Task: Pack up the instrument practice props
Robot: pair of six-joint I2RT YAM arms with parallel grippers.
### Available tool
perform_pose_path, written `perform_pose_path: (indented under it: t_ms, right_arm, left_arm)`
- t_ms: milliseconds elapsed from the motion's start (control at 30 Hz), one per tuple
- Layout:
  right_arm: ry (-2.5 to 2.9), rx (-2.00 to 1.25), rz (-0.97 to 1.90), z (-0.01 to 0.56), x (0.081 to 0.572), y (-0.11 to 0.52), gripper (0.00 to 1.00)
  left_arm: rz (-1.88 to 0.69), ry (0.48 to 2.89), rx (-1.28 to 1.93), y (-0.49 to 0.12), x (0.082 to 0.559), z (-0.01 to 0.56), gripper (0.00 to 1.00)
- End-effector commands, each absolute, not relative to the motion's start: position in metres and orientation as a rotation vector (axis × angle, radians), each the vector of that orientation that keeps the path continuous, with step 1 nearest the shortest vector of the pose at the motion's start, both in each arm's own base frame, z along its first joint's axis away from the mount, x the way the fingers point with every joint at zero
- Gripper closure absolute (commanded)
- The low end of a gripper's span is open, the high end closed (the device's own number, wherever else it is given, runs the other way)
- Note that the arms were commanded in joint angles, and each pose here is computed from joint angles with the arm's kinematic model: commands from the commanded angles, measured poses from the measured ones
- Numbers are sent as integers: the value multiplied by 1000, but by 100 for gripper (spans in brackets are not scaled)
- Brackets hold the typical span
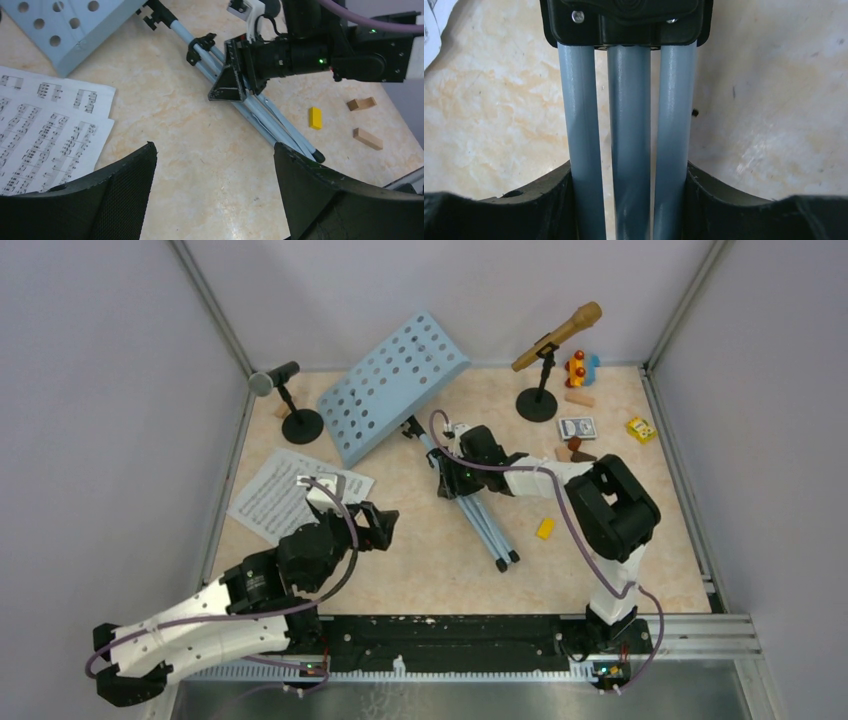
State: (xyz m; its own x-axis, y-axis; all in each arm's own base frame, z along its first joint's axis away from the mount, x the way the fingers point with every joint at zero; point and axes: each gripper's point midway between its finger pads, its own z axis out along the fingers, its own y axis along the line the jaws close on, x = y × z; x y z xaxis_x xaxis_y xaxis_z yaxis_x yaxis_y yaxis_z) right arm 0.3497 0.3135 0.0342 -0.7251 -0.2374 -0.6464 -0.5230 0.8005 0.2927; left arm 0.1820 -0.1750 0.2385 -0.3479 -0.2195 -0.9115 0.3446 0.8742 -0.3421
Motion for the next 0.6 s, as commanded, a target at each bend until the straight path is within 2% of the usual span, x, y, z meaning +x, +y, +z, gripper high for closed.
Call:
perform_pose_path:
  t_ms: [0, 167, 200, 367, 400, 433, 467, 567]
  right_arm:
    - [2276, -431, 710, 80, 354, 322, 100]
    - [2335, -401, 708, 69, 338, 311, 100]
    - [2338, -404, 697, 69, 337, 309, 97]
    - [2337, -409, 588, 78, 334, 289, 65]
    - [2324, -411, 573, 84, 334, 285, 56]
    - [2307, -422, 562, 90, 334, 283, 42]
    - [2294, -435, 557, 96, 334, 282, 35]
    - [2255, -466, 554, 115, 330, 278, 26]
  left_arm:
    - [-525, 1832, -26, -154, 187, 249, 8]
    - [-474, 1833, -153, -137, 191, 255, 1]
    - [-459, 1831, -162, -135, 192, 256, 1]
    - [-364, 1836, -192, -130, 199, 255, 1]
    - [-339, 1840, -194, -129, 201, 254, 1]
    - [-316, 1843, -188, -129, 202, 252, 1]
    - [-290, 1844, -168, -131, 205, 251, 1]
    - [-180, 1854, -142, -131, 212, 246, 1]
